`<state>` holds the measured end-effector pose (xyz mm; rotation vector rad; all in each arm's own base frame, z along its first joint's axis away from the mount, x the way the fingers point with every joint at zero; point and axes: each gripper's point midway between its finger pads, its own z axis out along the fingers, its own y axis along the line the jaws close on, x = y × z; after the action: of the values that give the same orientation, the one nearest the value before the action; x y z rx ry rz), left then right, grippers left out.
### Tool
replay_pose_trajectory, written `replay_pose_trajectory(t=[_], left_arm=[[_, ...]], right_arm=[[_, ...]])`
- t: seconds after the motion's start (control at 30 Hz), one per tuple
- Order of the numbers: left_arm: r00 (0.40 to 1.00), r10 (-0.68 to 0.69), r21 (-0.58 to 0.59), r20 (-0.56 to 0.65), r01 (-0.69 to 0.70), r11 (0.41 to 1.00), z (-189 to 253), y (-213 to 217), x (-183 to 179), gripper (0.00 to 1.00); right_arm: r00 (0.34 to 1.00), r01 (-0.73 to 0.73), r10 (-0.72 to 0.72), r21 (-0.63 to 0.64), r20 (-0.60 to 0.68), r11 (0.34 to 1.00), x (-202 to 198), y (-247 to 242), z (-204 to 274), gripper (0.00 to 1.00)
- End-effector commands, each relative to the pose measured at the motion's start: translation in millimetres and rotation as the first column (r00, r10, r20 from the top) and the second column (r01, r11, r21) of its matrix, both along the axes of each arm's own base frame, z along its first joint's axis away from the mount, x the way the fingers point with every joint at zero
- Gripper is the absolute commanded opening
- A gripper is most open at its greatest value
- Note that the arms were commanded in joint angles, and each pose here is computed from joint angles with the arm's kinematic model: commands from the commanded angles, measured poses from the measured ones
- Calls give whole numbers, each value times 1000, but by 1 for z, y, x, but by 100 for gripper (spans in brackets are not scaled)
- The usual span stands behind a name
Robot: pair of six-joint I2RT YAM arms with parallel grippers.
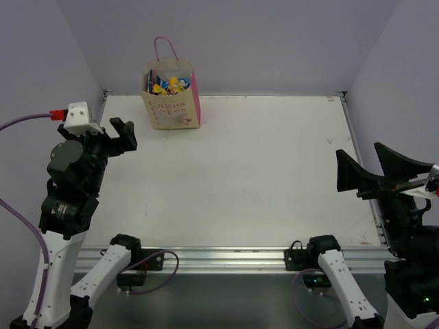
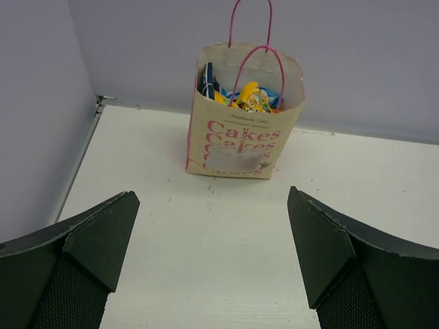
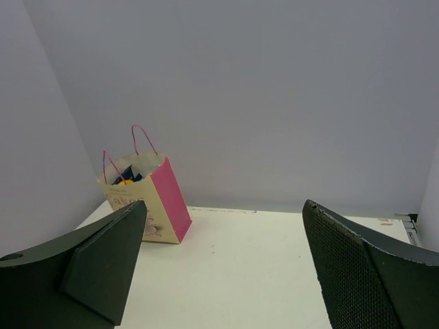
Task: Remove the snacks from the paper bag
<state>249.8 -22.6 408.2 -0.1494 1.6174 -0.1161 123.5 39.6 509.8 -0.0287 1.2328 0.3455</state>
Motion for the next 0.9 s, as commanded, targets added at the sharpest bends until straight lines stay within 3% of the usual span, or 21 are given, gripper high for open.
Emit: replay_pose_trajectory(t=[0.0,0.23,0.4,0.43,0.6,0.63,0.67,0.83,0.87], left_arm=[[999,-29,-24,24,30,999,5,-9,11,100],[992,-84,-51,-98,79,996,-9,-31,49,100],[994,21,-82,-110,-31,996,0,-28,102,98],[997,35,-96,-72,-42,995,20,-27,109,98],[986,96,-79,-136,-107,991,11,-28,201,98],[989,109,-90,-100,-118,989,28,-22,199,98],[981,127,-74,-144,-138,988,8,-21,224,98],[965,216,-17,-152,-221,975,-3,11,285,92],[956,221,9,-192,-224,975,-27,15,305,91]], right_arm=[[999,-45,45,7,21,999,1,8,8,99],[987,-148,148,4,-54,989,24,30,-13,99],[953,-273,273,15,-135,962,39,54,-35,99],[946,-291,290,16,-141,957,42,57,-37,99],[890,-398,395,32,-229,917,55,78,-64,99],[886,-408,404,31,-230,912,55,80,-64,99],[879,-416,411,33,-240,909,57,81,-69,99],[874,-435,428,21,-228,900,56,84,-77,99],[874,-436,428,18,-231,900,57,85,-78,99]])
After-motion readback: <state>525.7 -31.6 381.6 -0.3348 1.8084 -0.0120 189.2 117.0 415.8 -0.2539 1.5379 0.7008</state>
